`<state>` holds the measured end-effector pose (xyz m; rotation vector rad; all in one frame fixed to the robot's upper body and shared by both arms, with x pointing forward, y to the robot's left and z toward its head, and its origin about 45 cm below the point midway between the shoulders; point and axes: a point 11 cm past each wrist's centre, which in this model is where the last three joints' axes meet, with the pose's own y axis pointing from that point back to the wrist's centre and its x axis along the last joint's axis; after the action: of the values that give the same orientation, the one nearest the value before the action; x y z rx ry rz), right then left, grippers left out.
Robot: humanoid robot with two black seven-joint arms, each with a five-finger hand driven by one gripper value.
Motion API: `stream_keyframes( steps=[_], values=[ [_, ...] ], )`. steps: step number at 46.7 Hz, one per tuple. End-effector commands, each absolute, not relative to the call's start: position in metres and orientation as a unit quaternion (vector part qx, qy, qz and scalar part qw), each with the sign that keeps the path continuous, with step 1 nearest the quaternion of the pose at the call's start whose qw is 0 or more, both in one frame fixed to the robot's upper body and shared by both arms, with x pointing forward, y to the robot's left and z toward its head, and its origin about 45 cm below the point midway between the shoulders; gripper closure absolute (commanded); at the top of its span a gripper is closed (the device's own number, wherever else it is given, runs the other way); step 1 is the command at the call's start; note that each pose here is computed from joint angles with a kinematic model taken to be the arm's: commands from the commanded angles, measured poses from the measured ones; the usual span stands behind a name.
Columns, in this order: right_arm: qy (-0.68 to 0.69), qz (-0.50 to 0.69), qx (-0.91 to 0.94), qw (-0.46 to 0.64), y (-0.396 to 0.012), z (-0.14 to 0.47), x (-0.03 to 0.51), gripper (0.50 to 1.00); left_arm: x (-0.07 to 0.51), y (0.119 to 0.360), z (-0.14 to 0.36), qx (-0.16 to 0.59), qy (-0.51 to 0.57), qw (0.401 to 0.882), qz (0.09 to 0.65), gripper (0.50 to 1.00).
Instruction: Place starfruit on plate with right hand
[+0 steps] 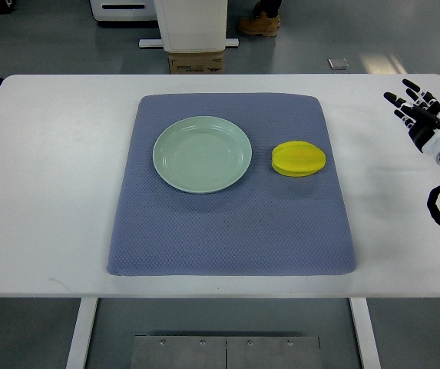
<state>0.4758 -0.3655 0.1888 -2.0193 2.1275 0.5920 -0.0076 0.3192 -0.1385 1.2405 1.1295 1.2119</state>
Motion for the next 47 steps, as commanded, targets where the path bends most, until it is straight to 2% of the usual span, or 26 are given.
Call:
stream_keyframes(
  steps=[1, 47],
  values=[
    [0.71, 0.197, -0.672, 0.074, -0.3666, 0.1891, 0.4757, 0.5, -0.0077, 0.3192, -0.1385, 0.515, 0.469, 0.511, 0.504, 0.5],
    [0.708, 0.197, -0.673, 0.078, -0.3632, 0.1902, 0.4771, 0.5, -0.0077, 0.3192, -0.1385, 0.515, 0.469, 0.511, 0.504, 0.5]
  ],
)
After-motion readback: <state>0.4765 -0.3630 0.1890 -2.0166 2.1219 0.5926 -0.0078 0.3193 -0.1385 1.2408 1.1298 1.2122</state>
